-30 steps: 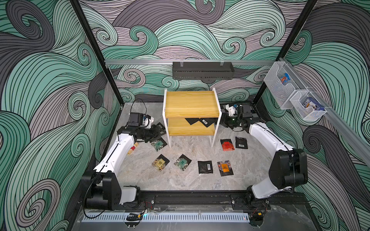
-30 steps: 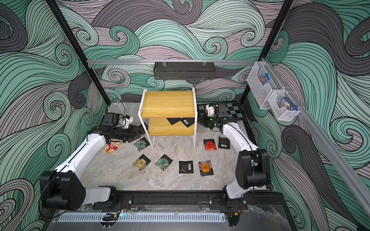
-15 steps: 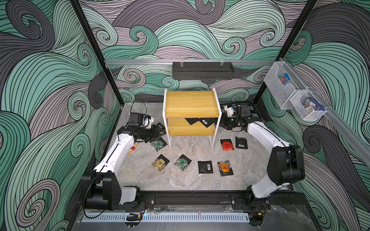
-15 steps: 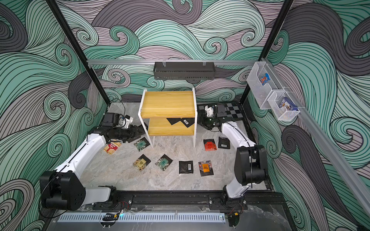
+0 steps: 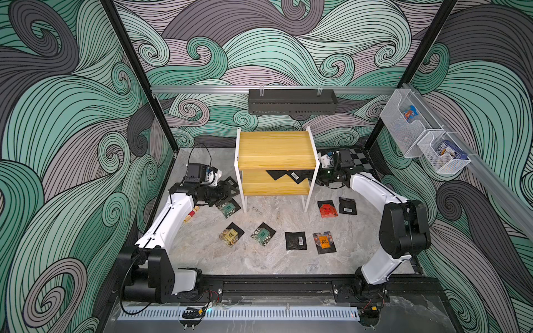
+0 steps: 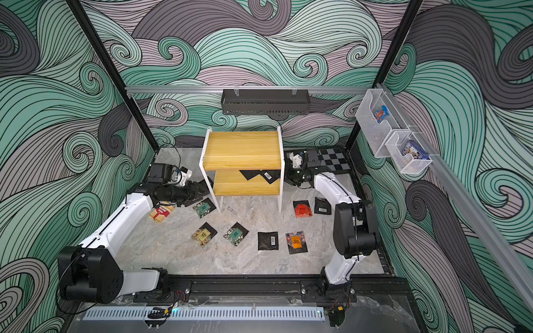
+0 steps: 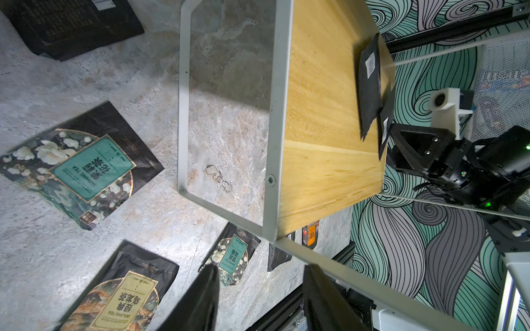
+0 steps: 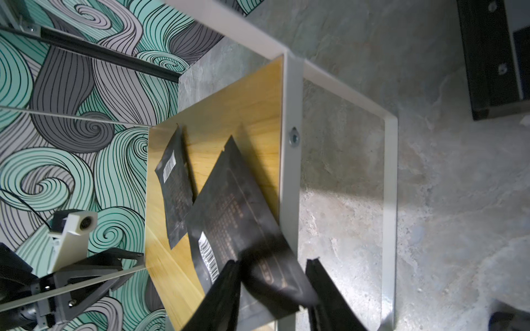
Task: Remove the tea bags from the shelf
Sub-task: Pick up the tea bag from the shelf, then place the tea bag at the center of the board.
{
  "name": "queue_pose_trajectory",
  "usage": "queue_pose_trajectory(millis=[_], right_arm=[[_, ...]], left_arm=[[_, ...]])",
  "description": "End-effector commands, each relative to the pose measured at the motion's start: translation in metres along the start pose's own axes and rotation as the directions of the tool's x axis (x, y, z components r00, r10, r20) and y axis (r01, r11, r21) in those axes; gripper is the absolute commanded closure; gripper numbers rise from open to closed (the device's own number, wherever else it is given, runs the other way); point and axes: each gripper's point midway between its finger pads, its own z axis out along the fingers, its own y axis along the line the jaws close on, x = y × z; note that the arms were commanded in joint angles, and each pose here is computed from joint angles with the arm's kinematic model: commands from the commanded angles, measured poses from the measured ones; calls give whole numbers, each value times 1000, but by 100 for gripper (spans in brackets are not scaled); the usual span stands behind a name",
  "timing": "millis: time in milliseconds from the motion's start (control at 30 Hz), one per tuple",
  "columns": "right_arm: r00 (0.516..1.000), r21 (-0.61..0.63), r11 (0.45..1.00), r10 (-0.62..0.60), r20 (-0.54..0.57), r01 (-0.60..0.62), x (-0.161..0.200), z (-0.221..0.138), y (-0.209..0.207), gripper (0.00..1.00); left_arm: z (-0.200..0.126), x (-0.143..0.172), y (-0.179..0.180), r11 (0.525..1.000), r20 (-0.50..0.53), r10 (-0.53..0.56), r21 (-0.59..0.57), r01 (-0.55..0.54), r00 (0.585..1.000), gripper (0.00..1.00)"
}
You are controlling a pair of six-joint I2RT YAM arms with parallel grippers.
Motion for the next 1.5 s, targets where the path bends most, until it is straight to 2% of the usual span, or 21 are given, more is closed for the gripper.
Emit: queue_pose_trajectory(millis=[0,100,333,500,800,1067,1233,1467], right_arm=[[1000,36,999,8,21,-9,0,-10,-11,66],[999,42,999,10,38,-12,-2,-17,-13,71],[997,35,999,3,75,-6,-6,-32,-8,92],[993,30,1000,1,120,-4,-9,-50,-2,96],[975,33,999,22,220,-30,-10,-90,-2,98],[929,57,985,134,345,-163,5,-137,-38,99],[890,107,956,211,405,-275,29,-160,-73,99],[844,211,880,301,443,-425,72,-169,-118,99]], left_arm=[[2,1,-4,1000,-15,8,15,-7,1000,49],[3,0,-3,1000,-15,11,14,-10,1000,49],[4,-1,-5,1000,-19,16,18,-15,1000,49],[2,-1,-6,1000,-16,22,21,-22,1000,49],[0,-1,-9,999,-11,30,28,-30,999,49],[-3,0,-11,999,-9,37,30,-36,999,49],[-4,1,-11,999,-6,42,31,-41,999,49],[-6,2,-11,999,-4,44,30,-44,999,49]])
